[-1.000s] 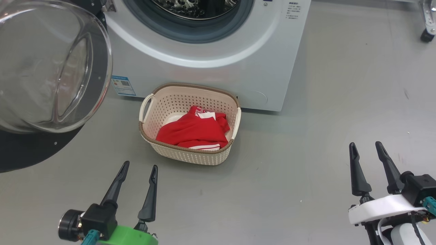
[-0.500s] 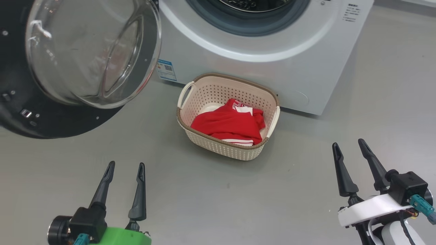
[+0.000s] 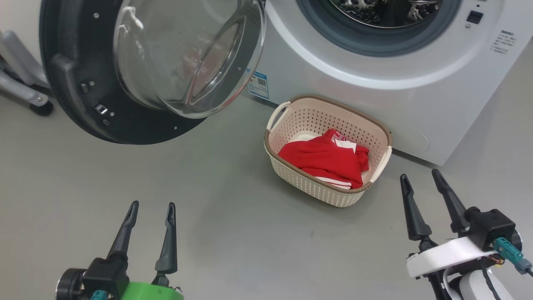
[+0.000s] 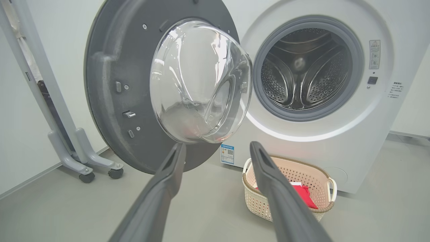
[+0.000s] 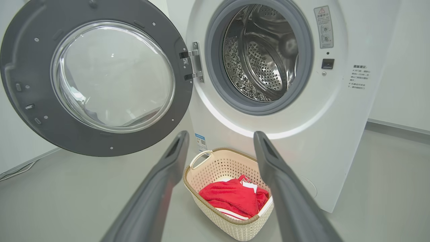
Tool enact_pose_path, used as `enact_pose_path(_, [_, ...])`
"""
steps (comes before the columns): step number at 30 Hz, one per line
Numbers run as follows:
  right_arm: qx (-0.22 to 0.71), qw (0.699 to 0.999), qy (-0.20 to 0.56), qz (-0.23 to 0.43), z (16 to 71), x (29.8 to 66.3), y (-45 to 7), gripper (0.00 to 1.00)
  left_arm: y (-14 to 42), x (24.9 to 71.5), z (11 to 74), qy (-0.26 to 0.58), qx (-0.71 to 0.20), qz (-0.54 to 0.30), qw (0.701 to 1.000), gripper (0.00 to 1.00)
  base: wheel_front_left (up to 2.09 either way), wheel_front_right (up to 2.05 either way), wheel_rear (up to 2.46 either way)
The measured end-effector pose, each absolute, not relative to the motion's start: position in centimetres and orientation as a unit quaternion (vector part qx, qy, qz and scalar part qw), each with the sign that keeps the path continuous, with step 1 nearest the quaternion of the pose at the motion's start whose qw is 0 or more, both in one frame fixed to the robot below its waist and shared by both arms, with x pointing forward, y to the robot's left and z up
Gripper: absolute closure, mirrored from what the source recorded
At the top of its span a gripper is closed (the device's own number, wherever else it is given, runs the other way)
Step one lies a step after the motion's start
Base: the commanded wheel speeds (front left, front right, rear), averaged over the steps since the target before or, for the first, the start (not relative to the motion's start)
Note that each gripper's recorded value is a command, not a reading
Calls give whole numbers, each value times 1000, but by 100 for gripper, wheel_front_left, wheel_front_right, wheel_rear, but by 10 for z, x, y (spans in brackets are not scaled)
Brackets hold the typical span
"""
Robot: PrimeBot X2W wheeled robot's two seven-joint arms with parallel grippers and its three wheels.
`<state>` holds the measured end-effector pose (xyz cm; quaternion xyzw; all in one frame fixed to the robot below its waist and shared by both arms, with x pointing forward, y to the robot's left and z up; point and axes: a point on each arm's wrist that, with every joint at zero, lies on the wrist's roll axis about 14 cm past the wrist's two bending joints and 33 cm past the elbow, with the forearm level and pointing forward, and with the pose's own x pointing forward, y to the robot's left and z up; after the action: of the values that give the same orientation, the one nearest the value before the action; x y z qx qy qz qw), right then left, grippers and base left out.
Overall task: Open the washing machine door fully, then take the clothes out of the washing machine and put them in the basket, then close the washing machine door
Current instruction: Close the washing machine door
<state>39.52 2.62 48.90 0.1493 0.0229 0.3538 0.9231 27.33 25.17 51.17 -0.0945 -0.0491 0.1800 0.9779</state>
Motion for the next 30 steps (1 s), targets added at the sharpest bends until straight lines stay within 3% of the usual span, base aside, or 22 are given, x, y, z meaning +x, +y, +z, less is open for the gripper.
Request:
enact_pose_path(9, [152, 902, 21, 405, 498, 377, 61, 0, 274, 243, 517, -62, -85, 227, 968, 0, 0, 0, 0])
enact_pose_path(30, [146, 897, 28, 417, 495, 370, 69, 0, 282, 230, 521, -71, -82, 245, 964, 0, 0, 0, 0])
